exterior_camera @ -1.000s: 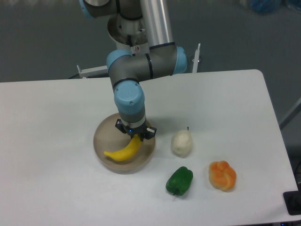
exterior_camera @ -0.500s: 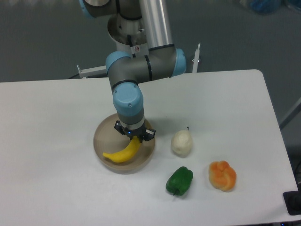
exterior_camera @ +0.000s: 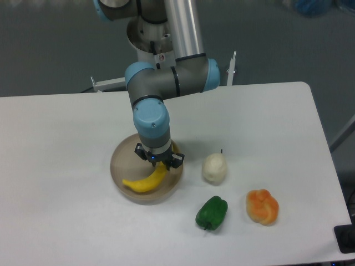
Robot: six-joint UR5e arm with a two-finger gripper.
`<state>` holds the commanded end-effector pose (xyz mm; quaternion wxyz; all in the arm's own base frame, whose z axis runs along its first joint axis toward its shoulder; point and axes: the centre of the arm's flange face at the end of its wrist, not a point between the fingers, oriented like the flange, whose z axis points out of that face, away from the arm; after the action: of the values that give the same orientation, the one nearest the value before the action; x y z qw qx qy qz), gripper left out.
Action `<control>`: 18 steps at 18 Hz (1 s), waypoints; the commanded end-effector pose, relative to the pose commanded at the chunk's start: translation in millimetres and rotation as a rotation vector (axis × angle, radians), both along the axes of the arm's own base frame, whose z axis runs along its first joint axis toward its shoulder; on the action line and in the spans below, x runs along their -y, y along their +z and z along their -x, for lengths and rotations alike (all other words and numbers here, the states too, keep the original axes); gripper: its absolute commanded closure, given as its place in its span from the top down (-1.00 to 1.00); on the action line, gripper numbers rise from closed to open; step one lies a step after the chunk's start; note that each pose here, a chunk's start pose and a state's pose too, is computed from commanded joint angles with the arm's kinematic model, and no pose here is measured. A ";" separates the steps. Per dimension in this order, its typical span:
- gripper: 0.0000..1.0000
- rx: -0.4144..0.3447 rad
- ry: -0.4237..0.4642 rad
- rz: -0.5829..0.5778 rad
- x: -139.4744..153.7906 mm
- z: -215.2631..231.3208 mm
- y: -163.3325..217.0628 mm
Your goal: Place bananas on a plate
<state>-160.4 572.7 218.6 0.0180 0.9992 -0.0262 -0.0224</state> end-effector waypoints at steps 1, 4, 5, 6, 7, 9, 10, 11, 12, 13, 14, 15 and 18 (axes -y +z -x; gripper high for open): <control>1.00 -0.001 -0.002 -0.003 -0.2 0.1 2.3; 1.00 -0.023 0.000 -0.039 -4.2 9.5 23.3; 1.00 -0.041 0.011 -0.048 -4.0 18.9 31.6; 1.00 -0.048 0.023 -0.057 -4.5 27.7 36.4; 1.00 -0.051 0.036 -0.064 -4.2 36.9 40.2; 1.00 -0.068 0.074 -0.087 5.1 58.1 57.6; 1.00 -0.073 0.083 -0.096 7.1 66.5 63.1; 1.00 -0.082 0.096 -0.108 10.2 79.9 70.7; 1.00 -0.089 0.097 -0.112 11.7 89.2 74.8; 1.00 -0.099 0.086 -0.114 12.5 99.5 78.6; 1.00 -0.109 0.074 -0.111 15.6 111.9 83.7; 1.00 -0.122 0.070 -0.109 21.9 126.9 87.5; 1.00 -0.140 0.045 -0.111 32.2 159.1 96.2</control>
<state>-319.5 540.6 314.9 -0.0353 0.9950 -0.0013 -0.0931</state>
